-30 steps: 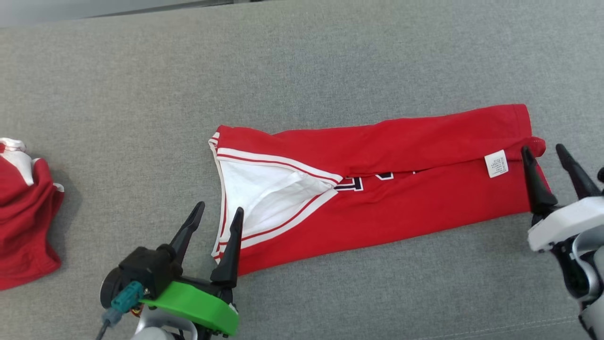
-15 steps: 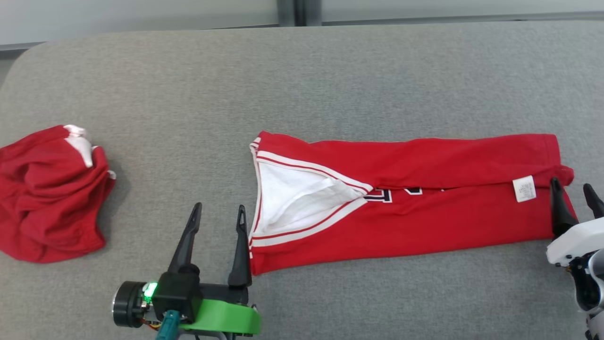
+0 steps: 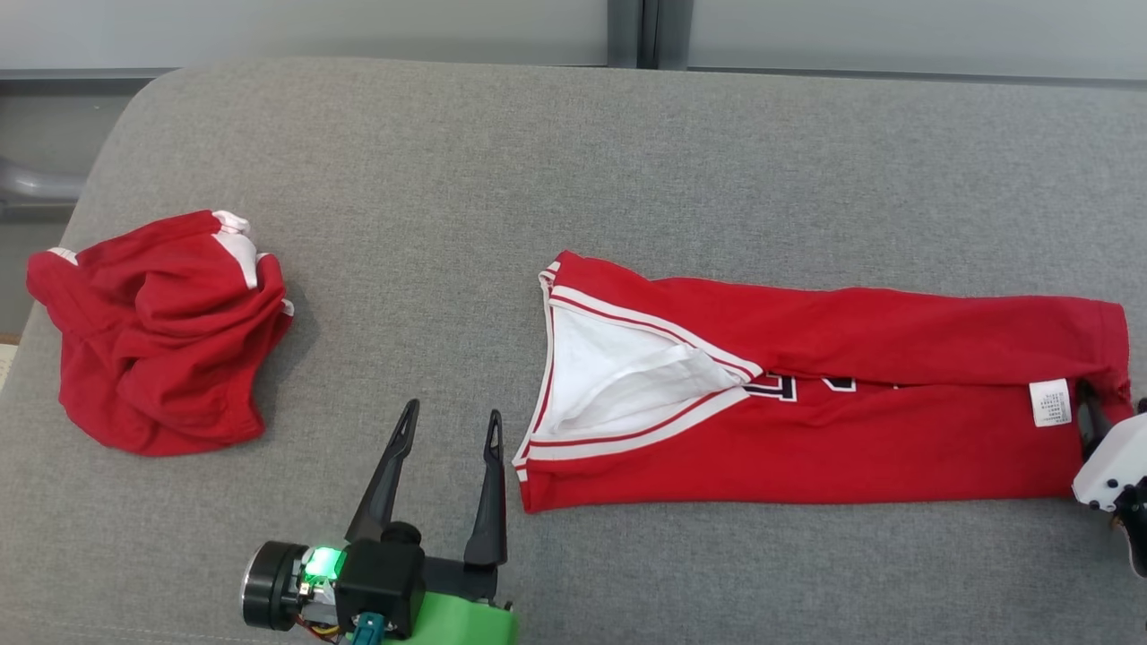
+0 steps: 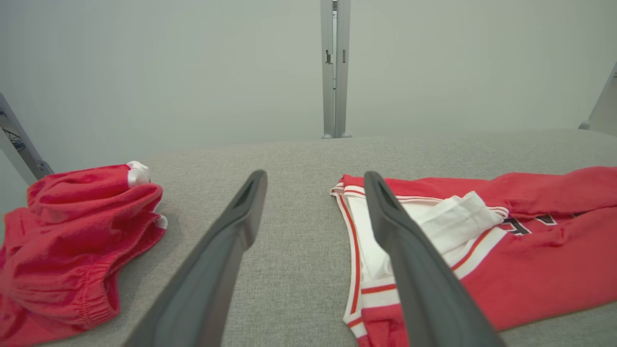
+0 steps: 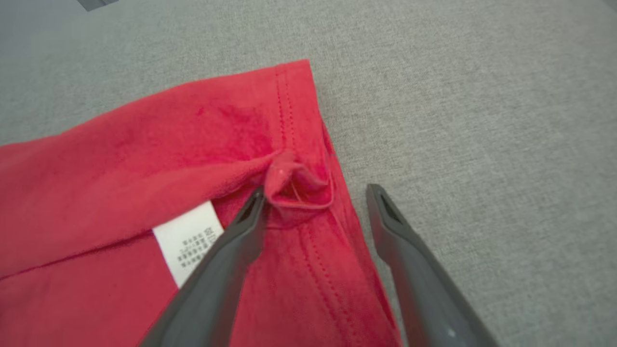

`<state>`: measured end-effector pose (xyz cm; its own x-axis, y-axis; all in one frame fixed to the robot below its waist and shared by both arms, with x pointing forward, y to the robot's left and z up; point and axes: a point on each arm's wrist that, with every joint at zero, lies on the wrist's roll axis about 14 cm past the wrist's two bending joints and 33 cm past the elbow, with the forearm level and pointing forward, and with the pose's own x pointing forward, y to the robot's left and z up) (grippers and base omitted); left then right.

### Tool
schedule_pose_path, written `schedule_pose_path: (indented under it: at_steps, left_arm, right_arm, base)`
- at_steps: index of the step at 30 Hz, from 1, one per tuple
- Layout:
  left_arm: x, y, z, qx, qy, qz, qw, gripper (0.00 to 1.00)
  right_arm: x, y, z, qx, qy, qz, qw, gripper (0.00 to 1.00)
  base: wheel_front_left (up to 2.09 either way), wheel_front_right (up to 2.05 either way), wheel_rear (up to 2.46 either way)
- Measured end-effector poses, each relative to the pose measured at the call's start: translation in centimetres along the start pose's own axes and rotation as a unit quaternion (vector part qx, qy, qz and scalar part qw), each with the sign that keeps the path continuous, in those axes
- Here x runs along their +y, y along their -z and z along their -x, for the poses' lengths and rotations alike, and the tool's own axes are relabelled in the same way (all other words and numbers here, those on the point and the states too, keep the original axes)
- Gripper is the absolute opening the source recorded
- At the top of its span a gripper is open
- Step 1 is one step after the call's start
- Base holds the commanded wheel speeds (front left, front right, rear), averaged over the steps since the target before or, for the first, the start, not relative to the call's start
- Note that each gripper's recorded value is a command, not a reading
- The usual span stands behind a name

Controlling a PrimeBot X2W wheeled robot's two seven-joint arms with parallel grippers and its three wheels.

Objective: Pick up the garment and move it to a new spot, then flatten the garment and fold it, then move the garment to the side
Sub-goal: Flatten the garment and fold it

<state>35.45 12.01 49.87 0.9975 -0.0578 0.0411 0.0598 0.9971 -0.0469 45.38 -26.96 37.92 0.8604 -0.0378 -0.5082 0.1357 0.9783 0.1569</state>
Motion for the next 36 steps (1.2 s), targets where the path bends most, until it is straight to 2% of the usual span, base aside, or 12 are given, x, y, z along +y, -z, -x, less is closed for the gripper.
schedule_pose_path:
  at_steps: [7,8,10,11,12,13,19,23,29,32,36]
  left_arm:
    - [-0.2,0.4,-0.3,0.003,0.005,-0.007,1.0,1.0]
    - [-0.2,0.4,-0.3,0.003,0.006,-0.008,1.0,1.0]
    - [-0.3,0.5,-0.5,0.004,0.009,-0.01,1.0,1.0]
    - [-0.4,0.6,-0.5,0.005,0.012,-0.01,1.0,1.0]
    - [-0.4,0.7,-0.5,0.006,0.013,-0.011,1.0,1.0]
    - [-0.5,0.8,-0.5,0.009,0.015,-0.011,1.0,1.0]
    - [-0.9,1.2,-0.9,0.012,0.023,-0.014,1.0,1.0]
    - [-1.2,1.5,-1.2,0.015,0.032,-0.017,0.999,1.0]
    - [-2.3,2.1,-1.8,0.02,0.055,-0.019,0.998,1.0]
    - [-2.8,2.4,-2.2,0.021,0.065,-0.018,0.997,1.0]
    - [-3.5,2.6,-2.4,0.022,0.077,-0.016,0.997,1.0]
  right_arm:
    - [-0.3,1.2,-0.6,0.028,0.006,-0.006,1.0,1.0]
    - [-0.3,1.2,-0.6,0.029,0.007,-0.007,1.0,0.89]
    - [-0.4,1.3,-0.8,0.032,0.008,-0.011,0.999,0.53]
    - [-0.5,1.3,-0.9,0.034,0.008,-0.011,0.999,0.33]
    - [-0.5,1.4,-0.9,0.034,0.008,-0.011,0.999,0.04]
    - [-0.5,1.4,-0.9,0.035,0.007,-0.011,0.999,0.0]
    - [-0.6,0.6,-1.1,0.02,0.003,-0.009,1.0,0.0]
    - [-3.7,-1.1,-0.6,0.002,0.027,-0.001,1.0,0.0]
    - [-8.9,-5.7,1.0,-0.03,0.068,0.071,0.995,0.0]
    - [-9.4,-7.9,1.5,-0.044,0.07,0.108,0.991,0.0]
    - [-8.4,-10.3,2.0,-0.066,0.056,0.125,0.988,0.0]
  base:
    - [0.0,0.0,0.0]
    - [0.0,0.0,0.0]
    - [0.0,0.0,0.0]
    - [0.0,0.0,0.0]
    - [0.0,0.0,0.0]
    - [0.0,0.0,0.0]
    - [0.0,0.0,0.0]
    - [0.0,0.0,0.0]
    - [0.0,0.0,0.0]
    - [0.0,0.0,0.0]
    - [0.0,0.0,0.0]
